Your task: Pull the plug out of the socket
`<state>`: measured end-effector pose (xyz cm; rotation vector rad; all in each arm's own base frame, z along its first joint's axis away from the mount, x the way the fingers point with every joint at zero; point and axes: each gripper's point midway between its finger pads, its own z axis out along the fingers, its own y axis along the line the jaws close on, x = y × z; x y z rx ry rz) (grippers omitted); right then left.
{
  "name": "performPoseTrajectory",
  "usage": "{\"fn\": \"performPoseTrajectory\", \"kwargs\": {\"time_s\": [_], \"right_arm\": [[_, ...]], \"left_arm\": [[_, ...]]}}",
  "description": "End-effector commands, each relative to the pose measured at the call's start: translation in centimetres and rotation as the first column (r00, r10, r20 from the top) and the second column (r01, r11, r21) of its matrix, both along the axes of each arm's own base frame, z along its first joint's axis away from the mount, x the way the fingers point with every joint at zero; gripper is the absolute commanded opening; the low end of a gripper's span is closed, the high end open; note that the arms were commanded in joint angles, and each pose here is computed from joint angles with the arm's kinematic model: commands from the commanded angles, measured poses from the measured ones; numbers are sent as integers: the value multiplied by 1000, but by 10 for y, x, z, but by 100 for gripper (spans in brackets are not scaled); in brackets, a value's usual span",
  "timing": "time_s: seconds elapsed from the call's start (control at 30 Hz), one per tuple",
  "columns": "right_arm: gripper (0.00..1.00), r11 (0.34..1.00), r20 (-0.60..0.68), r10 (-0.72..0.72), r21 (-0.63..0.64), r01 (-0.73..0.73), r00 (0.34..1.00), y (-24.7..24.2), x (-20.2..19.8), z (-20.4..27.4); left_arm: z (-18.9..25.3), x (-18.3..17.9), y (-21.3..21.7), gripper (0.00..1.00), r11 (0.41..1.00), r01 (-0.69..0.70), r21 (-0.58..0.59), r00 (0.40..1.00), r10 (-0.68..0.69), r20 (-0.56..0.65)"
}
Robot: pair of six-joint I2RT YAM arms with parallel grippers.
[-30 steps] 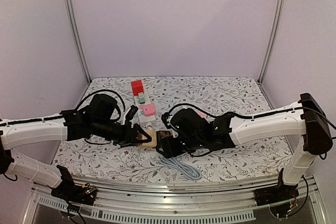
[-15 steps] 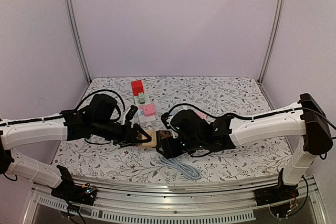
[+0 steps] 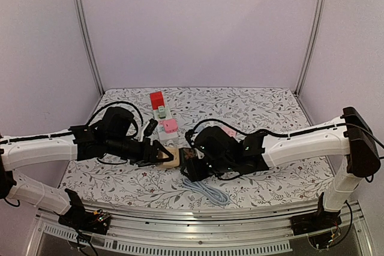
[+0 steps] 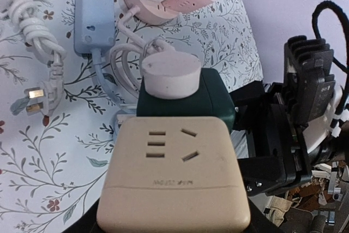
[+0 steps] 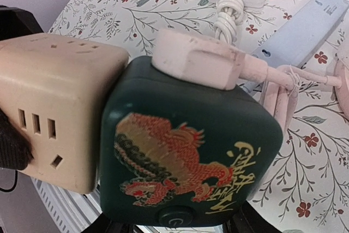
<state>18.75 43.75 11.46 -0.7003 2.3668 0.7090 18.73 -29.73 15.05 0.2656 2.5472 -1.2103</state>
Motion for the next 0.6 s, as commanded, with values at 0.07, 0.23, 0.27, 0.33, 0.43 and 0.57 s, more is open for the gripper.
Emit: {"fn": "performPoseTrajectory", "kwargs": {"time_s": [0.07, 0.23, 0.27, 0.33, 0.43, 0.57], "right_arm": [[36, 978, -22, -120, 172, 122, 993, 18, 27, 53], [36, 970, -43, -115, 212, 121, 993, 25, 26, 67], [36, 968, -49, -117, 218, 125, 992, 25, 25, 69], [36, 966, -51, -122, 222, 131, 991, 25, 26, 69], [36, 973, -34, -129, 189, 133, 991, 20, 28, 59], [36, 986, 26, -118, 121, 114, 993, 11, 30, 44]], "left_arm": [[31, -8, -19, 11, 984, 118, -134, 989, -105, 106], [17, -18, -18, 11, 985, 138, -101, 986, -127, 110], [15, -19, -18, 11, 986, 136, -98, 986, -126, 106], [13, -19, -17, 11, 987, 128, -97, 988, -120, 93], [13, -17, -17, 11, 990, 112, -86, 992, -106, 72], [12, -18, -19, 11, 991, 111, -76, 994, -110, 22]]}}
